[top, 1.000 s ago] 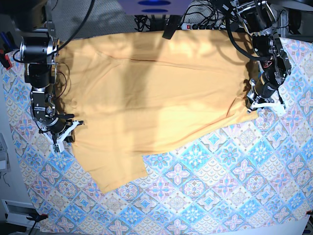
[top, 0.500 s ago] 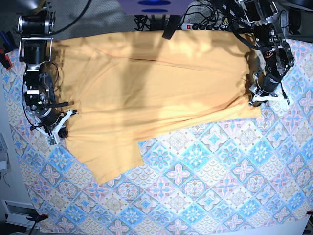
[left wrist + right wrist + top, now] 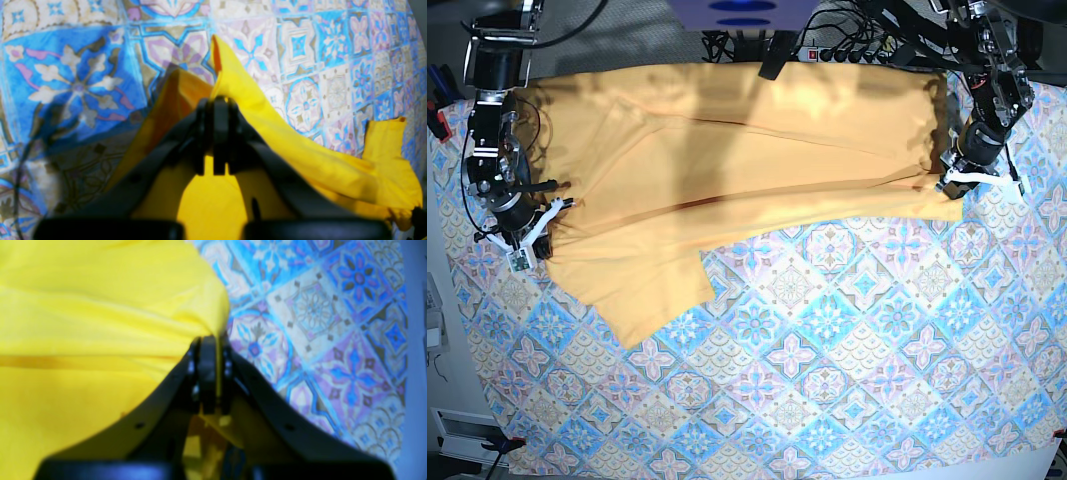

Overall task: Fold the T-shirt properly
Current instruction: 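Fold the shirt's hem half over toward the collar with both grippers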

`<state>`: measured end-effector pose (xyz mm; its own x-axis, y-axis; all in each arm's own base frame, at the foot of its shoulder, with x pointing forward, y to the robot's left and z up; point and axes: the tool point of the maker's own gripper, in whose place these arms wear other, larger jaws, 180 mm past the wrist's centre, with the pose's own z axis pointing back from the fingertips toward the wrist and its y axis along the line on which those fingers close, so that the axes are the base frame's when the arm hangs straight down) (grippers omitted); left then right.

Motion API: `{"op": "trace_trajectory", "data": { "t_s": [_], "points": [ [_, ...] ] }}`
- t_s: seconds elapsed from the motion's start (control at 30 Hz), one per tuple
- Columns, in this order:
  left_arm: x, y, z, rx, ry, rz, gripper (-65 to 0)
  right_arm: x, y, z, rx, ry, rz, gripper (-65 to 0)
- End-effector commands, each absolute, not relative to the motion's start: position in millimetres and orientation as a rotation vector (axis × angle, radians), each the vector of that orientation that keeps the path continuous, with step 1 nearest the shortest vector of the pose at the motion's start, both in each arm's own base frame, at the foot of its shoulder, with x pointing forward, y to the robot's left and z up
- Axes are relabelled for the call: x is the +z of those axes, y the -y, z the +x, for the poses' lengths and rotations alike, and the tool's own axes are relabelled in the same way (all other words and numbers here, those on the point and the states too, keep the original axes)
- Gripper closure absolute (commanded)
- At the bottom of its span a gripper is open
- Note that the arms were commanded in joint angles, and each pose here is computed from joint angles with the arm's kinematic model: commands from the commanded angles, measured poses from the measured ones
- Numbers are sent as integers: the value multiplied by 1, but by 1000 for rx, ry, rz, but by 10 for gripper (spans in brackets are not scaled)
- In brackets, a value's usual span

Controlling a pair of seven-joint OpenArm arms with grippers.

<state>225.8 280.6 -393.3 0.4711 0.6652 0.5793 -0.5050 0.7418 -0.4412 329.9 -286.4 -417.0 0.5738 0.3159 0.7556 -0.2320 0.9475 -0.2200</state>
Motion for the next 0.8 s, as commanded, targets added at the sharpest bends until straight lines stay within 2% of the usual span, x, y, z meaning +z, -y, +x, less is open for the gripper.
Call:
{"op": "trace_trajectory", "data": {
  "t_s": [0.0, 0.33, 0.77],
  "points": [
    [-383, -286, 226, 707, 836, -204, 0, -396, 292, 339, 336, 966, -120, -7],
    [-385, -292, 206, 684, 827, -183, 0, -386, 316, 299, 304, 964, -183, -7],
    [-397, -293, 192, 687, 780, -169, 0, -388, 305, 265, 356, 932, -178, -7]
  ]
}}
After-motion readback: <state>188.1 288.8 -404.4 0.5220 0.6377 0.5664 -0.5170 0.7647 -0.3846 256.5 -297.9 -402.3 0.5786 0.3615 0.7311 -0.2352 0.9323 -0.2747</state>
